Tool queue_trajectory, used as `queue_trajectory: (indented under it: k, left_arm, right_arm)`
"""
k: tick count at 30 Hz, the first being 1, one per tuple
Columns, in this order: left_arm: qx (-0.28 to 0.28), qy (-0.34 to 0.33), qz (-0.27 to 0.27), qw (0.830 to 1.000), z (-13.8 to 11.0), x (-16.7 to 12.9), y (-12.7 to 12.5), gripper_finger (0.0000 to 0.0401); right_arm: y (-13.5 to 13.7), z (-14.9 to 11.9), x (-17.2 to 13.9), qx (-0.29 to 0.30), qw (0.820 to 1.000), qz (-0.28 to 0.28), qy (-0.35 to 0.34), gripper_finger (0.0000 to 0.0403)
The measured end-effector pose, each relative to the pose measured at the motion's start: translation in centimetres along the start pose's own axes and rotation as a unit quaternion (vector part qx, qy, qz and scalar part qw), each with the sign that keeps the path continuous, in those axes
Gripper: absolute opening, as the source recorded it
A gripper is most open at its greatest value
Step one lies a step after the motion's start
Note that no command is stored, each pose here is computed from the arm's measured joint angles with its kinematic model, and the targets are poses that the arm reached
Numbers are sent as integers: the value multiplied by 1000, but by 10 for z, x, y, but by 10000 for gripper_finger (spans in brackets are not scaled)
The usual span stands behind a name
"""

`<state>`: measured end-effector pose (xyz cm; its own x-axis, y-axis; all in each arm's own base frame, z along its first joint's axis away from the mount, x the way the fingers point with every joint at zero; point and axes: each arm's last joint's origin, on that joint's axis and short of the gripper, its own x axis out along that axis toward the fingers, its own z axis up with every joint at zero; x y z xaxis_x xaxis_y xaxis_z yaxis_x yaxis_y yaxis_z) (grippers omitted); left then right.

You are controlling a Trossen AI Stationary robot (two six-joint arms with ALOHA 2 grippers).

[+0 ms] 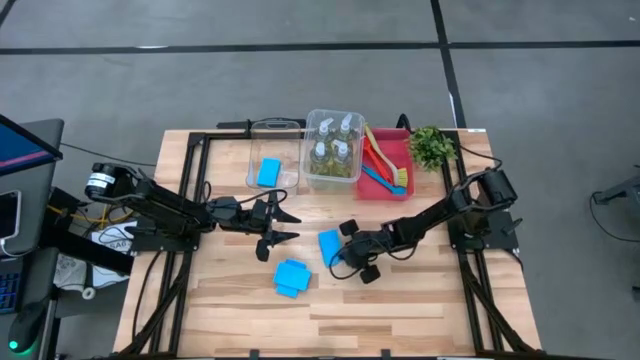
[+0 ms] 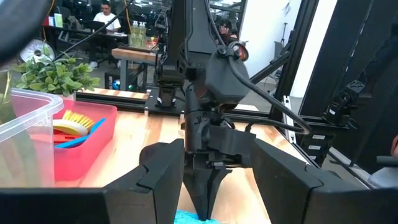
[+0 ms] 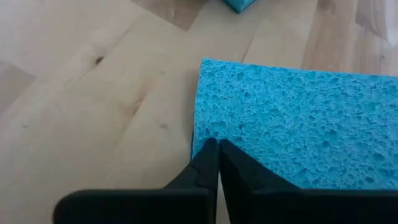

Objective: Pick & Place Kitchen Sink Supplies
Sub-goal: Put the blue sponge into the transparent bin

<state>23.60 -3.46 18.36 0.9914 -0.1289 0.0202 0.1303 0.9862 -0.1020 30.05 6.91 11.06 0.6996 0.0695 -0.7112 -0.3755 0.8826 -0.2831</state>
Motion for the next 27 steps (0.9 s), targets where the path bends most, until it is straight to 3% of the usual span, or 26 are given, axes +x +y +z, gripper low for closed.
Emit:
queue_trajectory:
  k: [8,13,20,27]
  left_arm:
    - [-8,0,3,1000,0,0,1,186]
    - [-103,-7,35,994,1,0,15,188]
    - [-173,-12,48,984,2,-1,21,189]
    - [-178,-11,45,983,2,-1,20,189]
  right_arm:
    - [12,33,-47,-55,991,-113,-43,1]
    - [23,49,-67,-72,972,-213,-69,0]
    - [16,67,-75,-69,958,-257,-108,0]
    - [-2,85,-78,-44,949,-290,-115,0]
